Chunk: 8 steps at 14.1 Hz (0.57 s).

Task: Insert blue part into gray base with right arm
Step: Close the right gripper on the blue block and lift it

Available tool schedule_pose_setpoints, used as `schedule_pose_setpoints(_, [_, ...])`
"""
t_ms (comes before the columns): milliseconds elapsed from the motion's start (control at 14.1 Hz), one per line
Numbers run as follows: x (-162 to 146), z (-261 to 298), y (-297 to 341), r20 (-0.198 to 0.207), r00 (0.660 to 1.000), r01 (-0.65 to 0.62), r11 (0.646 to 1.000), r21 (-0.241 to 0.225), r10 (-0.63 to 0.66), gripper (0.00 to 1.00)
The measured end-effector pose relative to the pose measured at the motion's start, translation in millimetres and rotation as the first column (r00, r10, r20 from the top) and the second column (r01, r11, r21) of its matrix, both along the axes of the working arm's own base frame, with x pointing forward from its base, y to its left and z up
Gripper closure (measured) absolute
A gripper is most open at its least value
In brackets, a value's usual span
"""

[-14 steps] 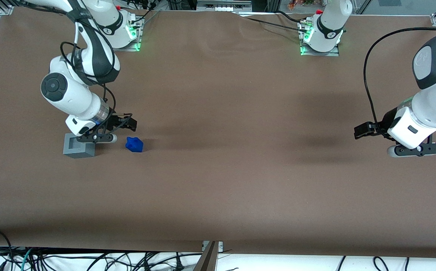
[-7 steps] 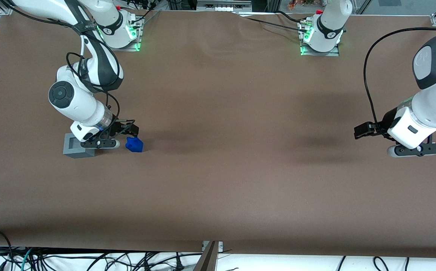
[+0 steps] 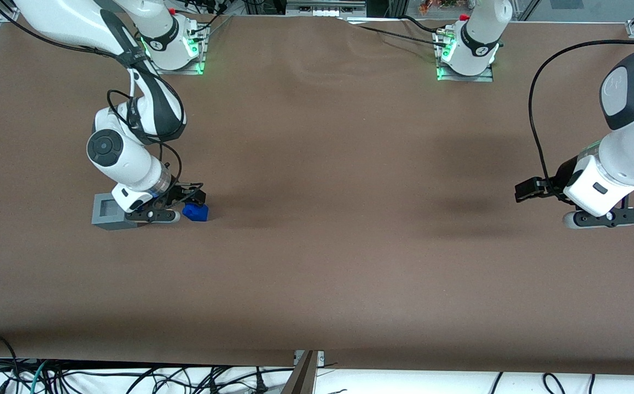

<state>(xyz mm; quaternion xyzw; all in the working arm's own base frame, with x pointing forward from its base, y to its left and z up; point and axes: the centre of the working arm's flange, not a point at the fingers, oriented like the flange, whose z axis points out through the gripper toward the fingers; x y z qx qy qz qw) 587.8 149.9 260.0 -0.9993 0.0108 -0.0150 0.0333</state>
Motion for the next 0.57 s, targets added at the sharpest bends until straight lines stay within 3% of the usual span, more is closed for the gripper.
schedule_pose_setpoints(567, [2.3, -29.6, 0.9, -0.001, 1.0, -0.018, 1.0, -0.001, 0.018, 0.01])
